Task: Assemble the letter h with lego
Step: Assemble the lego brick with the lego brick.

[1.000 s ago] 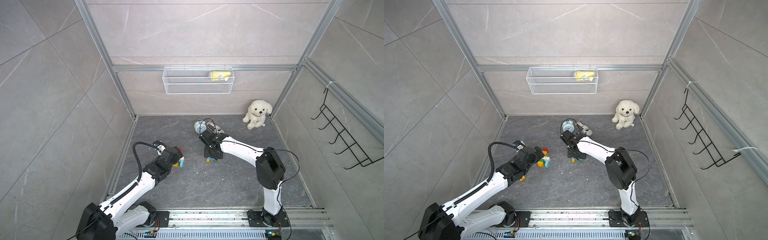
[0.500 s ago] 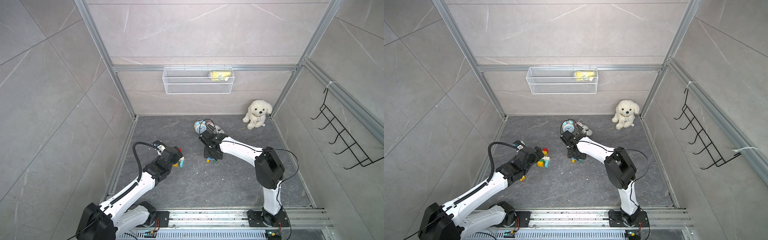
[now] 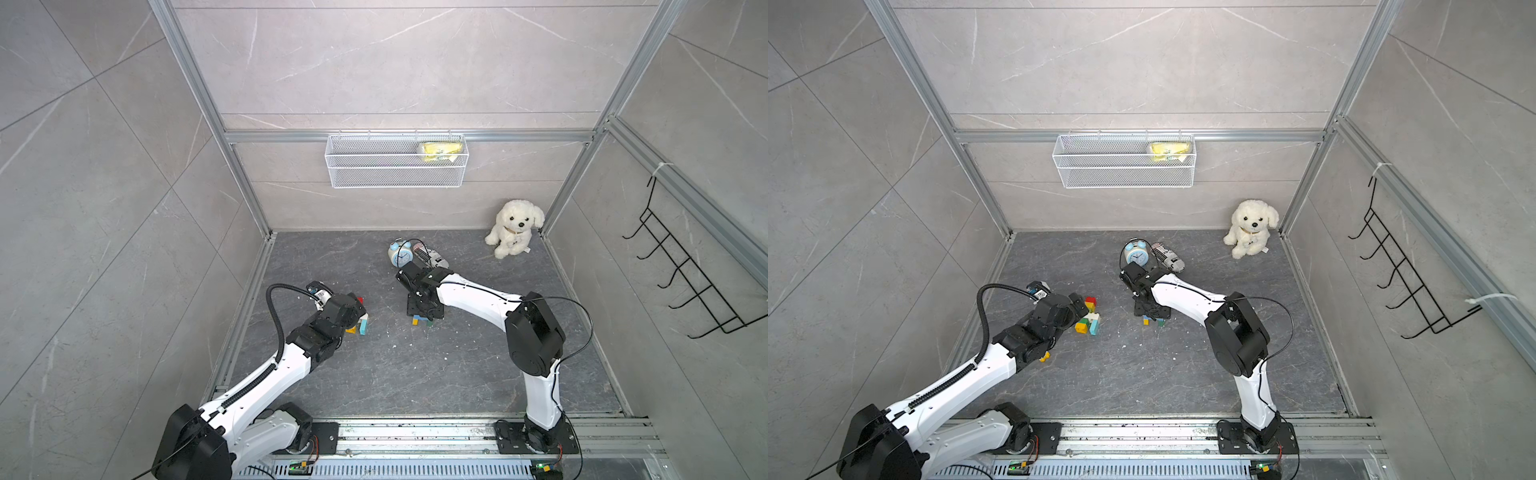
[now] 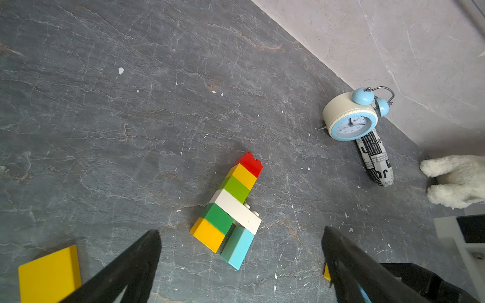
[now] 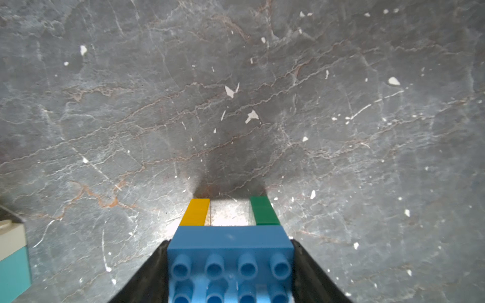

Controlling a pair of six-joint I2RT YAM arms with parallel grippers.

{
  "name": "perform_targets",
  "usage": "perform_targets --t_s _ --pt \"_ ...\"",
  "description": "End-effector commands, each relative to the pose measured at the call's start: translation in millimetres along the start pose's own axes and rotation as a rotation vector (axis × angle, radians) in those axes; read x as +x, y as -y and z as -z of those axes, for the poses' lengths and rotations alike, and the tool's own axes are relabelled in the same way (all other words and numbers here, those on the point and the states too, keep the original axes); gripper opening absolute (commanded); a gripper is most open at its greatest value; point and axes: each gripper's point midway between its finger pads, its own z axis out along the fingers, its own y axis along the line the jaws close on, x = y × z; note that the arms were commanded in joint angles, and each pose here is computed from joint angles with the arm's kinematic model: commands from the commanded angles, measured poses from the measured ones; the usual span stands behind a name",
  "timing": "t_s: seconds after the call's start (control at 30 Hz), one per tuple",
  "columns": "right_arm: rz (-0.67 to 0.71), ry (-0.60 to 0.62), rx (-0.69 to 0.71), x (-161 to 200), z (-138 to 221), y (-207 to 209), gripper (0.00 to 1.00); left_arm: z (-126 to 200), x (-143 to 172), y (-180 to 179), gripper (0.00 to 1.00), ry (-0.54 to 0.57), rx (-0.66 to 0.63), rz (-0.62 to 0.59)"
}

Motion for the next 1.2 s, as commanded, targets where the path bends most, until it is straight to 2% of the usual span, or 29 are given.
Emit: perform_targets --t_s 0.0,0.43,0.57,0.67,0.87,1.07,1.1,1.17 --pt "0.011 -0.029 0.023 4.3 -10.7 1.7 0.34 0.0 -5.7 3.0 0.99 0.016 0.009 0.025" --pt "0.059 -0.069 0.066 15.3 -23.9 8.6 0.34 -0.9 -4.7 2.9 1.00 0.012 0.007 0.023" --pt "0.064 -0.093 0.049 23.1 -29.1 7.8 0.38 -1.2 -4.5 2.9 0.99 0.012 0.007 0.022" --pt "0.066 -0.091 0.030 22.8 -28.2 4.7 0.47 -1.6 -4.2 3.1 1.00 0.011 0.007 0.022" --pt "0.057 -0.045 -0.029 13.6 -18.8 -3.1 0.75 -1.6 -4.6 3.0 0.99 0.012 0.007 0.023" --pt "0.052 -0.018 -0.048 2.8 -8.0 -10.0 0.90 -1.6 -4.2 2.8 0.99 0.011 0.006 0.021" --pt "0.049 -0.014 -0.055 1.2 -6.8 -11.3 0.99 -1.6 -4.1 2.9 0.99 0.010 0.006 0.020" --pt "0.048 -0.009 -0.072 -1.5 -2.9 -14.9 0.99 -1.6 -4.3 3.1 0.99 0.011 0.007 0.021"
